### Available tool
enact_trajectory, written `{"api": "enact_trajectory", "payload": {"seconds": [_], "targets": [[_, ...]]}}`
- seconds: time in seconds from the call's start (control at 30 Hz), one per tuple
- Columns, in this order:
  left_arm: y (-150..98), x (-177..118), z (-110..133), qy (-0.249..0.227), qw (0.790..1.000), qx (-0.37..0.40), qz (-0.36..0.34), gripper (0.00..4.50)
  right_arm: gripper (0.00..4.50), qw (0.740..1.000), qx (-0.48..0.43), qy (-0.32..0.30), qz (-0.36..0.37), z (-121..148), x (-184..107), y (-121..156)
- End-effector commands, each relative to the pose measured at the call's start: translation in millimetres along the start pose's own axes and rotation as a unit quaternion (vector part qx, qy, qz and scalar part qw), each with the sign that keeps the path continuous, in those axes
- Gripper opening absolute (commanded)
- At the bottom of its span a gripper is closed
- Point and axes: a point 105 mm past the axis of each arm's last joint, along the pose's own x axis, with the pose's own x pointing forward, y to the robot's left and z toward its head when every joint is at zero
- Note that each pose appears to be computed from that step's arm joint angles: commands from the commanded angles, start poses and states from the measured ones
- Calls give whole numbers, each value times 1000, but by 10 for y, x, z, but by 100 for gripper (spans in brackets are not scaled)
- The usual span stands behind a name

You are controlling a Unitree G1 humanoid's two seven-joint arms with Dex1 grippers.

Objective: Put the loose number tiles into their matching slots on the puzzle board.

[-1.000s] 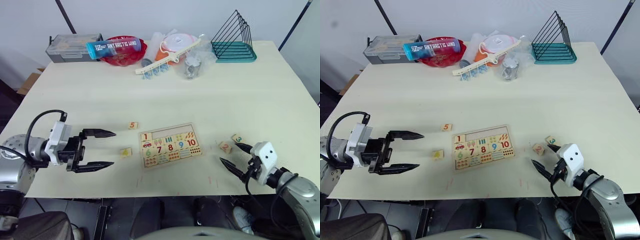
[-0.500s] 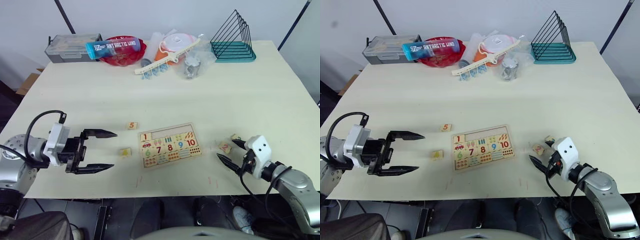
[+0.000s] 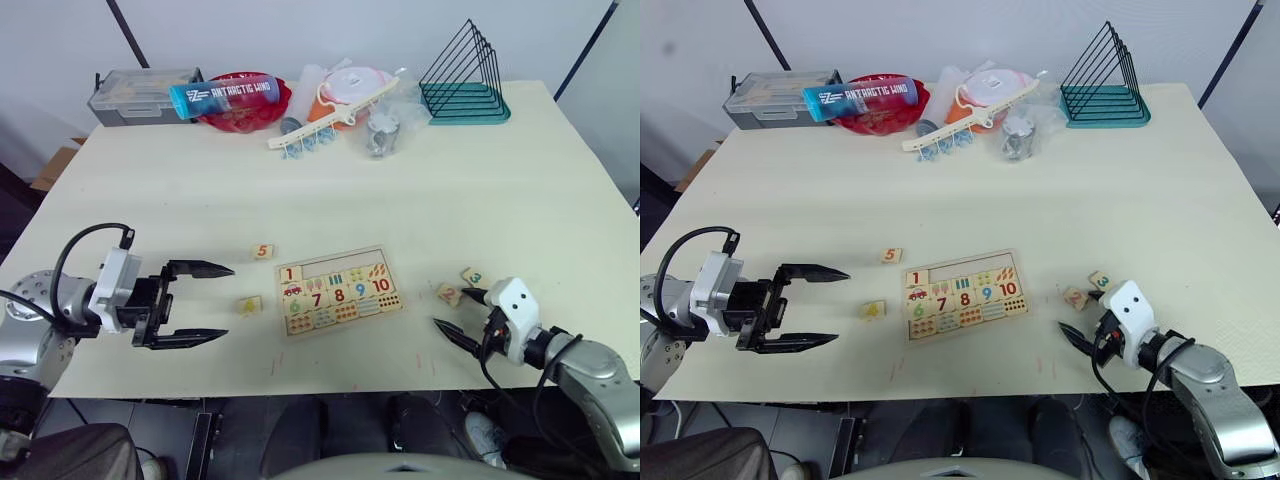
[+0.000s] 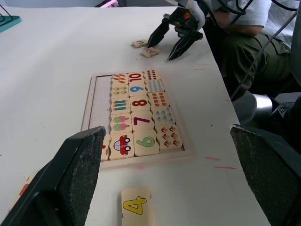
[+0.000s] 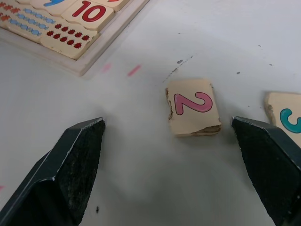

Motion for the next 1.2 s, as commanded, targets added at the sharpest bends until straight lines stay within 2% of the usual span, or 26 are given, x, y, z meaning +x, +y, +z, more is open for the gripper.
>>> {"api": "enact_trajectory", "payload": {"seconds": [0.03,0.27,0.3,0.33,0.43,0.57,0.9,1.2], "targets": [[-21,-28,48,4,1000,14,-16,450,447,1000,-11,3,2,15,7,-28],[-31,-25,32,2,1000,14,-14,450,447,1000,-2,21,11,-33,6,-69],[-32,-23,29,2,1000,15,-13,450,395,1000,-1,23,12,-38,4,-73],[-33,-21,29,1,1000,15,-13,450,383,1000,0,25,10,-43,2,-86],[-41,-14,25,-2,1000,15,-13,450,274,1000,7,26,1,-33,3,-125],[-58,-12,17,-4,1000,14,-11,450,94,1000,3,28,1,-19,0,-133],[-95,-25,-7,-7,1000,11,-5,450,85,999,-27,23,32,110,-28,-52],[-77,-19,-33,-12,1000,11,13,450,85,995,-67,14,67,509,-3,-21]]}}
